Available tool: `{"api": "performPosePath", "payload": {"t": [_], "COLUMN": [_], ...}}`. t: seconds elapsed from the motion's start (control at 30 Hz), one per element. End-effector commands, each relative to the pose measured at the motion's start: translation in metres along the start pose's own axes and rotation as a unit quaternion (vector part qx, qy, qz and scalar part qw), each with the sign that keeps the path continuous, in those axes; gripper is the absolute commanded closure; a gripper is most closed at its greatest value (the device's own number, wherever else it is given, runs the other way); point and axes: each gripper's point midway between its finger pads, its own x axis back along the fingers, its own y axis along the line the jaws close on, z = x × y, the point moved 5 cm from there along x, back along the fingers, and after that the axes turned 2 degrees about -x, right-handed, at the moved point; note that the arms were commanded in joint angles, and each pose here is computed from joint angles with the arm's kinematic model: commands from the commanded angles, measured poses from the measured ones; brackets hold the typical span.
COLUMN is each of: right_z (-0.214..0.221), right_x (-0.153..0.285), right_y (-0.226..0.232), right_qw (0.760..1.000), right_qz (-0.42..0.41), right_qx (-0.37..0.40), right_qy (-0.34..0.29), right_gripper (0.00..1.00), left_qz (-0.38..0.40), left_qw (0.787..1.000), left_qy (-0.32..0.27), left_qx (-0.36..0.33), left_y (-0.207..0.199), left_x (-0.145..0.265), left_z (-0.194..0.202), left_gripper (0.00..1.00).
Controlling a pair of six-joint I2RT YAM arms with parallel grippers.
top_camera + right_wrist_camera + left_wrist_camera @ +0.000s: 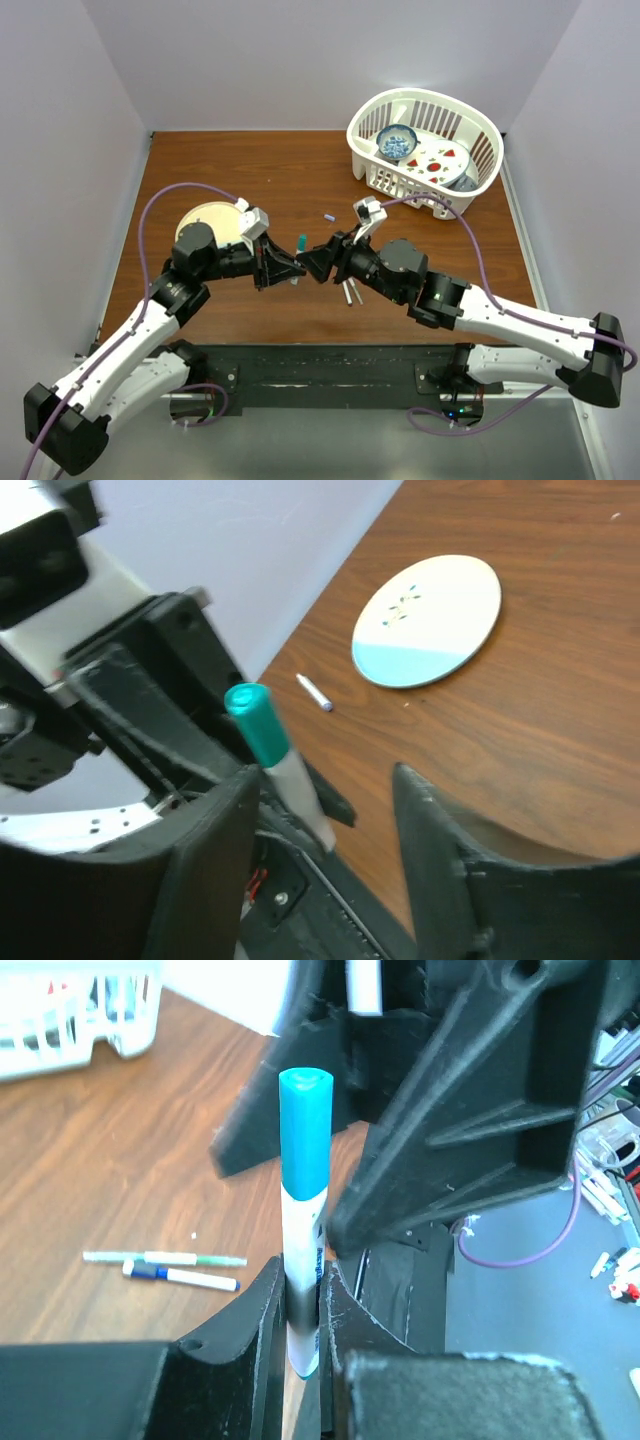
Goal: Insert the pens into the pen caps
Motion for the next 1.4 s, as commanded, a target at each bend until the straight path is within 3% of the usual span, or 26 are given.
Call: {"api": "performPosePath", "payload": {"t": [0.0, 0.17, 0.33, 0.6, 0.83, 1.0, 1.23, 1.37], "right_z": [-0.047, -0.053, -0.035, -0.021, -0.017, -0.012, -0.011, -0.012], "right_x": [0.006, 0.026, 0.053, 0.087, 0.092, 0.090, 0.090, 0.094], "right_y": [0.022, 0.015, -0.012, -0.053, -0.061, -0.063, -0.062, -0.062], "right_qw": [0.998, 0.998, 0.998, 0.991, 0.989, 0.989, 0.990, 0.990], "right_qz": [0.000, 0.016, 0.046, 0.118, 0.135, 0.134, 0.130, 0.130], "right_qx": [0.027, 0.033, 0.025, 0.030, 0.044, 0.041, 0.036, 0.034], "right_qy": [-0.051, -0.056, -0.045, -0.051, -0.043, -0.037, -0.035, -0.038], "right_gripper": [0.18, 0.15, 0.14, 0.12, 0.12, 0.12, 0.12, 0.12], "left_qz": [0.011, -0.028, -0.115, -0.207, -0.258, -0.266, -0.280, -0.289], "left_qw": [0.996, 0.998, 0.991, 0.955, 0.924, 0.906, 0.890, 0.881], "left_qy": [-0.058, -0.045, -0.052, -0.021, 0.019, 0.029, 0.053, 0.068], "left_qx": [-0.062, -0.039, 0.042, 0.212, 0.281, 0.329, 0.356, 0.368], "left_y": [-0.013, -0.004, 0.025, 0.086, 0.103, 0.104, 0.111, 0.113], "left_x": [0.006, 0.007, 0.004, -0.031, -0.060, -0.070, -0.080, -0.083], "left_z": [-0.034, -0.026, -0.004, 0.054, 0.100, 0.120, 0.141, 0.149], "left_gripper": [1.00, 1.00, 1.00, 1.00, 0.98, 0.87, 0.82, 0.73]}}
